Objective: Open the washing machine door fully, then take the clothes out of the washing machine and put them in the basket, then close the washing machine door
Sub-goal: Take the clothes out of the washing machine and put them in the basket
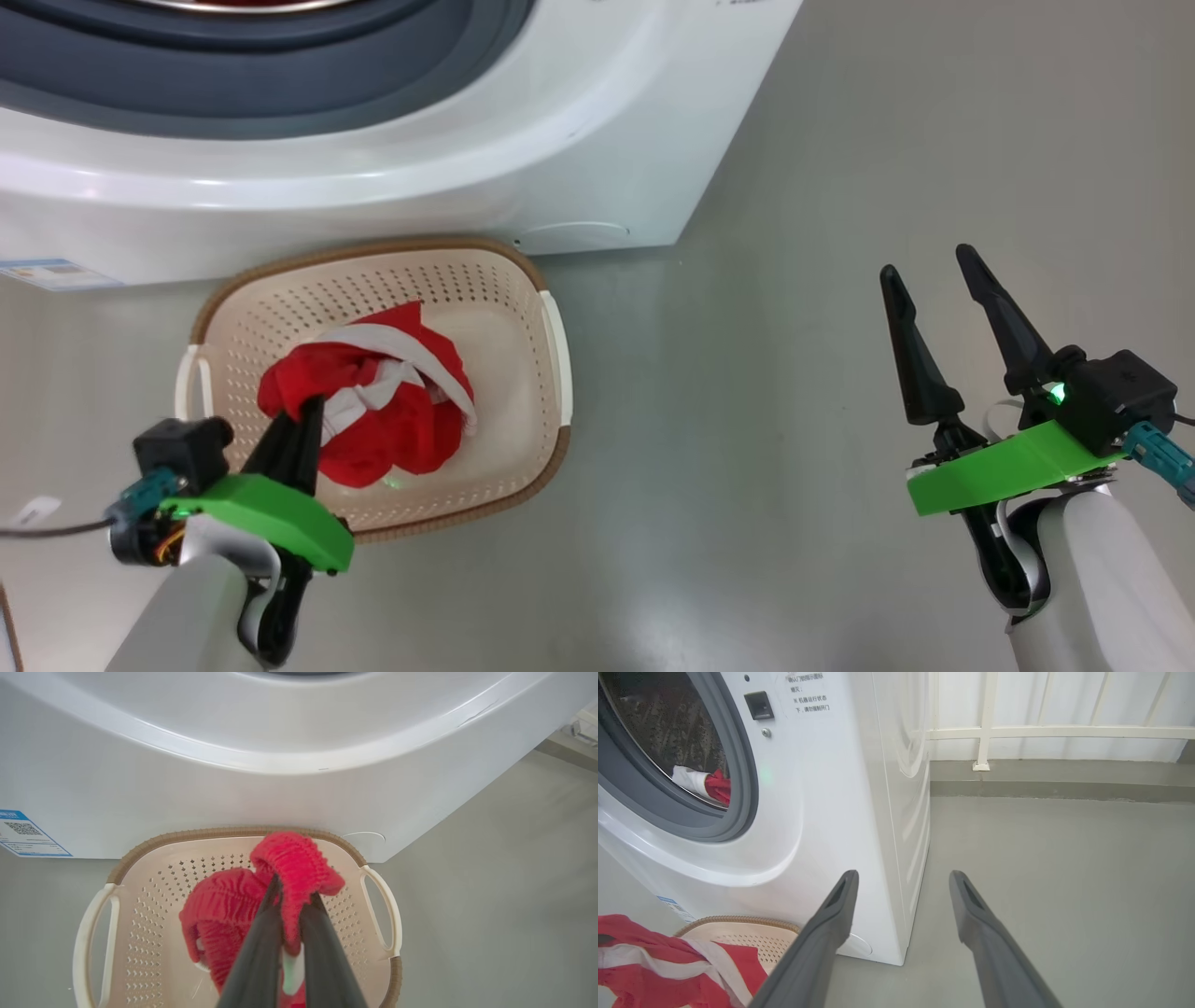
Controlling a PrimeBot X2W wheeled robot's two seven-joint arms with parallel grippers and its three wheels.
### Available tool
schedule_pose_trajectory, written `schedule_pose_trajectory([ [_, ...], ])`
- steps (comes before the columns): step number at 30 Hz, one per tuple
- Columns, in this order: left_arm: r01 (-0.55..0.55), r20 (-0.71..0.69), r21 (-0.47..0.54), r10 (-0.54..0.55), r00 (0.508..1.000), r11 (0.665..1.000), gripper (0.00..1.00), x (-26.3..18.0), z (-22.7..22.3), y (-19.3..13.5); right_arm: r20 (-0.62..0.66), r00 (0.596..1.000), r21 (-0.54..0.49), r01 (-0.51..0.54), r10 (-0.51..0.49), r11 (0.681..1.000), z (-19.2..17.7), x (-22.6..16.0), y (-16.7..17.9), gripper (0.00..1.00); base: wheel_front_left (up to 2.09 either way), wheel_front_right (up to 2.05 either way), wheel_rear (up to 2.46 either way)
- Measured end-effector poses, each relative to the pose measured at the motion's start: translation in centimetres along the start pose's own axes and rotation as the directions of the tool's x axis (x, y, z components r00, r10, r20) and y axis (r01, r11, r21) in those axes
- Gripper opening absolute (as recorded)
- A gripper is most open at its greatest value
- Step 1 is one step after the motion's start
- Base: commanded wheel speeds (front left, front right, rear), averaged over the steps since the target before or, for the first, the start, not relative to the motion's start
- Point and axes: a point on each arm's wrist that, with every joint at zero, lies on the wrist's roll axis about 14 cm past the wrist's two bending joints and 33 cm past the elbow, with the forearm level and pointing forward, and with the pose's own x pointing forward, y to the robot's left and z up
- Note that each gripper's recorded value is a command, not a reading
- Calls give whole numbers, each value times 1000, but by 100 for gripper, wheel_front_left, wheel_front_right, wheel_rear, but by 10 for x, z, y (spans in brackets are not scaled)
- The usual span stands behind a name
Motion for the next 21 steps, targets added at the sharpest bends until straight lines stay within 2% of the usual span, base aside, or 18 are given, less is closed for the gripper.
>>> schedule_pose_trajectory([
  [6, 9, -191, 66, 4, 981, 998, 0, 25, -52, 10, -31, 999, 12, 11, -10, 1000, -18, 9, -2, 100, 0, 0, 0],
  [21, 25, -358, 131, 23, 934, 991, 0, 54, -95, 30, -71, 997, 2, 25, -24, 1000, -40, 18, -8, 100, 0, 0, 0],
])
